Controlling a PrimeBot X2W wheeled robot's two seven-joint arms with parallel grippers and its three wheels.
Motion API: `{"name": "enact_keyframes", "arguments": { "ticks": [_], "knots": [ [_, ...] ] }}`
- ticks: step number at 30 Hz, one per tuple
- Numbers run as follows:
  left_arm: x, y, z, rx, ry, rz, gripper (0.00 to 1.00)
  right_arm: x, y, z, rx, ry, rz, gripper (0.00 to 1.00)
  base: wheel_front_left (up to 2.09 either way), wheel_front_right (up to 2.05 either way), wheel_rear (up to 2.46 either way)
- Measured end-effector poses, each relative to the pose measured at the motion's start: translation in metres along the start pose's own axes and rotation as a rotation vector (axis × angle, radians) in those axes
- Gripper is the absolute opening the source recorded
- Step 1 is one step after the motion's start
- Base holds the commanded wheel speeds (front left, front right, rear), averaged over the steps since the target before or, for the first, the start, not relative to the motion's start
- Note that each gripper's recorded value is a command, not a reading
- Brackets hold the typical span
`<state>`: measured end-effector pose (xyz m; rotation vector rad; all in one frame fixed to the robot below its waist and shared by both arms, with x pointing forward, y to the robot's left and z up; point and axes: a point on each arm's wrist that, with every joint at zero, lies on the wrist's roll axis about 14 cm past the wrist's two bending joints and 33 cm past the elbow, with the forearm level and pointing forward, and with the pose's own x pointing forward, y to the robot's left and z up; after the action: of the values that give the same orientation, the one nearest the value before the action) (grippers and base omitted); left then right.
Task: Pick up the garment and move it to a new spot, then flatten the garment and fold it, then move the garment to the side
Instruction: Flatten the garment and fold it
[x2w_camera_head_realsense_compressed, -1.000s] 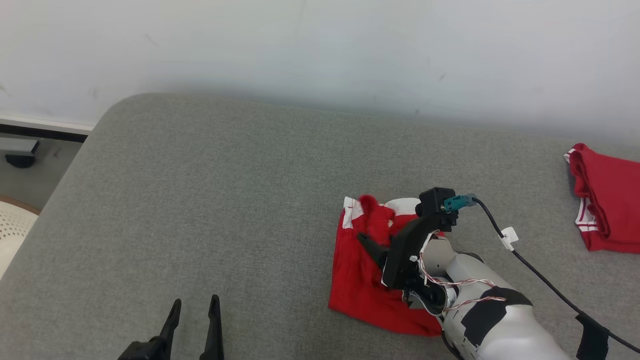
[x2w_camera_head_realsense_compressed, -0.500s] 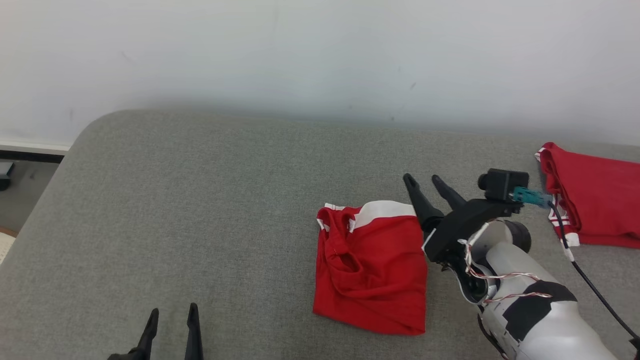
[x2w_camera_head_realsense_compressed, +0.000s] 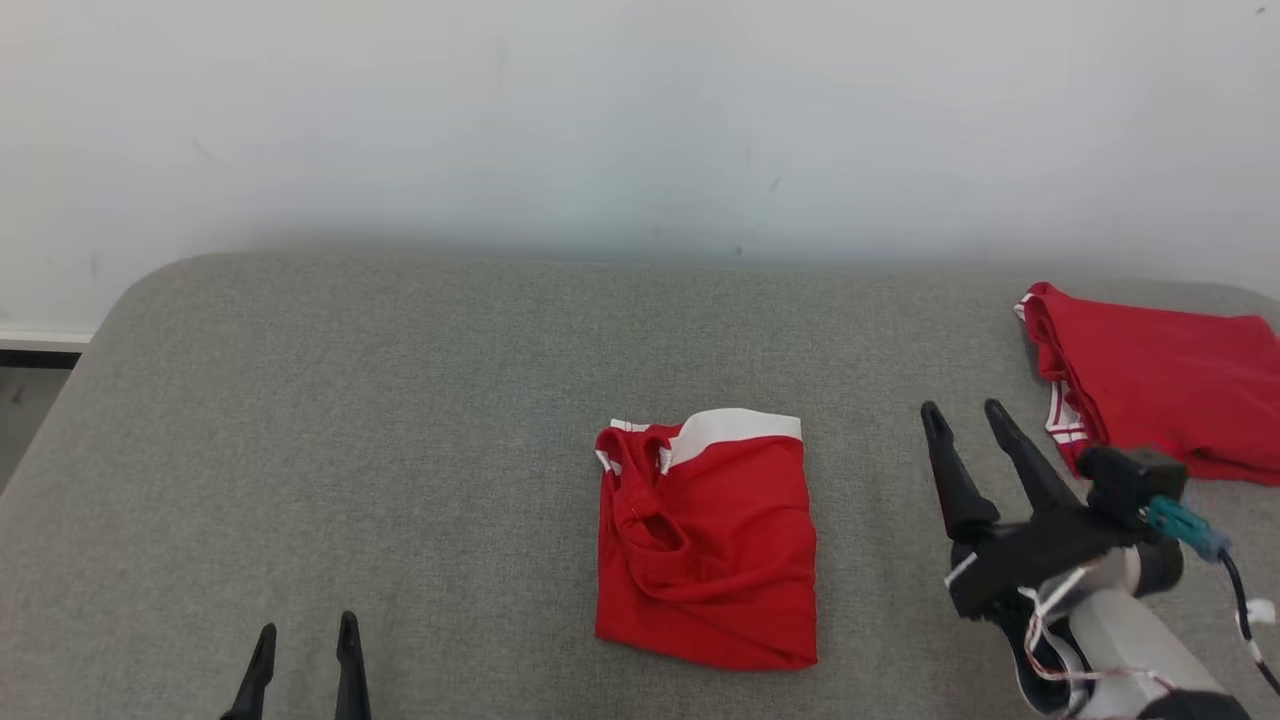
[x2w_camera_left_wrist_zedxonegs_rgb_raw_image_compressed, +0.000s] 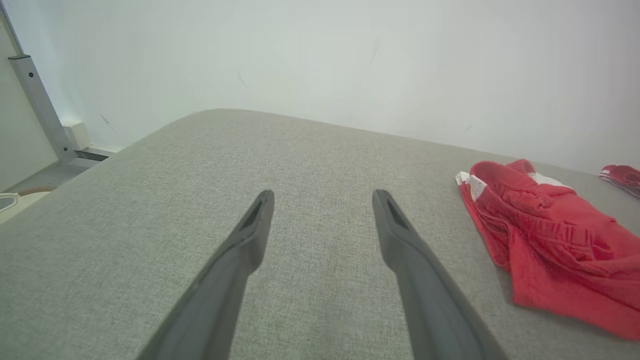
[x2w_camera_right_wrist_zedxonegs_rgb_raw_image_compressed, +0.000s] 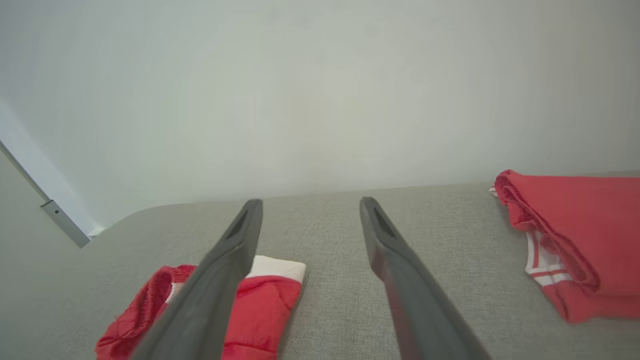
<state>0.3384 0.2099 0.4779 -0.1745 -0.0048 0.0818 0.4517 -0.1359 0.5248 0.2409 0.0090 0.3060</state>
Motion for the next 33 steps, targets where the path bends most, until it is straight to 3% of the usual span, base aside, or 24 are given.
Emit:
{"name": "enact_keyframes", "arguments": {
  "ticks": [6,16,24,33],
  "knots": [
    [0.002,-0.002,0.005,0.015,-0.017,-0.01,1.0,-0.039,-0.018,0.005,-0.028,-0.079,-0.079,1.0,0.0,0.0,0.0],
    [0.0,-0.005,0.009,0.053,-0.026,-0.03,1.0,-0.085,-0.011,0.015,-0.05,-0.185,-0.162,1.0,0.0,0.0,0.0],
    [-0.004,-0.011,0.009,0.145,-0.026,-0.066,1.0,-0.102,-0.009,0.02,-0.051,-0.22,-0.204,1.0,0.0,0.0,0.0],
    [-0.007,-0.008,0.009,0.151,-0.025,-0.062,1.0,-0.104,0.0,0.004,-0.07,-0.17,-0.188,1.0,0.0,0.0,0.0]
  ]
}}
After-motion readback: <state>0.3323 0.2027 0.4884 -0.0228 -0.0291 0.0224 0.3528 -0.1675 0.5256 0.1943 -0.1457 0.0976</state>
